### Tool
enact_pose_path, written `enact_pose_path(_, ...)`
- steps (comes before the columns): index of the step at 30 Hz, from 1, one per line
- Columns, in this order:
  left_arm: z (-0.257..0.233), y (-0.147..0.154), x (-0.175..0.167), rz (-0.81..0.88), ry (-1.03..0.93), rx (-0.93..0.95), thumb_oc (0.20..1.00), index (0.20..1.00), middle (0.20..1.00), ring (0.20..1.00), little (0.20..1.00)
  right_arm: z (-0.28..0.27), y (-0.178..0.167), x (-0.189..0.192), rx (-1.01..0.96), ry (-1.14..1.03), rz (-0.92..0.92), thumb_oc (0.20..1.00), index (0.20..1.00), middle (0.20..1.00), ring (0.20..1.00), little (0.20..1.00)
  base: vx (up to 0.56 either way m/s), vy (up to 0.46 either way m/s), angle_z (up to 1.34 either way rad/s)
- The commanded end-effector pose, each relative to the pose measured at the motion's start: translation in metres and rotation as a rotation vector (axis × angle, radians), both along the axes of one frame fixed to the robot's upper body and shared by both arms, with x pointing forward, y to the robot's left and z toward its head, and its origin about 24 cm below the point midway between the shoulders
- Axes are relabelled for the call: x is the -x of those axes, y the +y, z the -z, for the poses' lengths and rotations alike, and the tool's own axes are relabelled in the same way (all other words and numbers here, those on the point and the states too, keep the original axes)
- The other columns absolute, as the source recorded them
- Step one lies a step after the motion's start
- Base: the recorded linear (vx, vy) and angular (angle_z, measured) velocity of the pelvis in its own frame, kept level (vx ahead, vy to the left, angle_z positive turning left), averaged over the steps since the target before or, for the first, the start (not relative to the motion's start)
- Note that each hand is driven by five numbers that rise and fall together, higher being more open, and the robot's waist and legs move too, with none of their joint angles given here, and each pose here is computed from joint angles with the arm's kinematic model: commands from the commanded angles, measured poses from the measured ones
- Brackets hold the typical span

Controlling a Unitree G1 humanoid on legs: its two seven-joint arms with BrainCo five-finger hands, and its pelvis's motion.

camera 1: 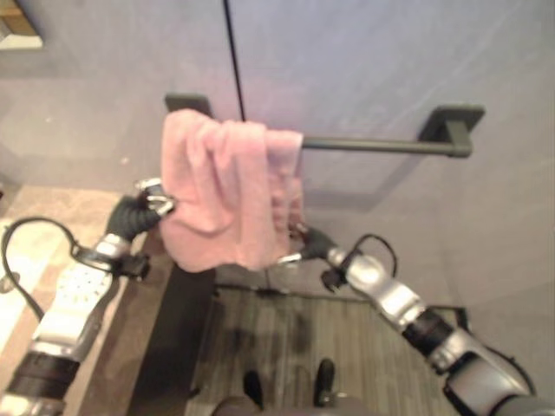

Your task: Put brush and paste in cup on sink, flatten towel.

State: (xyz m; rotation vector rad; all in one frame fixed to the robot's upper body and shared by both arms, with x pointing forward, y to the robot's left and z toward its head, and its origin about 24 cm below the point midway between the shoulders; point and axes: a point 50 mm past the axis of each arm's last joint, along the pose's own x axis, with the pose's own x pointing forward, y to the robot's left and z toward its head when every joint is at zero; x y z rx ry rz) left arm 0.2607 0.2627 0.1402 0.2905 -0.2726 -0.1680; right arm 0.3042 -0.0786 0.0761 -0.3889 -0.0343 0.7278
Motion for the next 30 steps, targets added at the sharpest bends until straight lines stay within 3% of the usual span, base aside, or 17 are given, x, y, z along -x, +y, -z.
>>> enact_pose_path(1, -0.022, -0.001, -0.007, 0.014, -0.099, -0.021, 0.2, 0.2, 0.2, 0.2, 0.2, -0.028, 0.024, -0.01, -0.105, -0.09, -0.05, 1.0, 1.0, 1.0, 1.0, 1.0, 0.02, 0.005, -0.03)
enact_pose_path(20, -0.011, 0.003, -0.008, -0.039, -0.089, -0.006, 0.2, 0.2, 0.2, 0.2, 0.2, -0.075, 0.001, 0.005, -0.367, -0.181, -0.067, 1.0, 1.0, 1.0, 1.0, 1.0, 0.0, 0.002, -0.01)
enact_pose_path(30, -0.012, -0.002, -0.011, -0.041, -0.102, -0.002, 0.2, 0.2, 0.2, 0.2, 0.2, -0.08, 0.005, 0.009, -0.386, -0.186, -0.093, 1.0, 1.0, 1.0, 1.0, 1.0, 0.0, 0.0, 0.0)
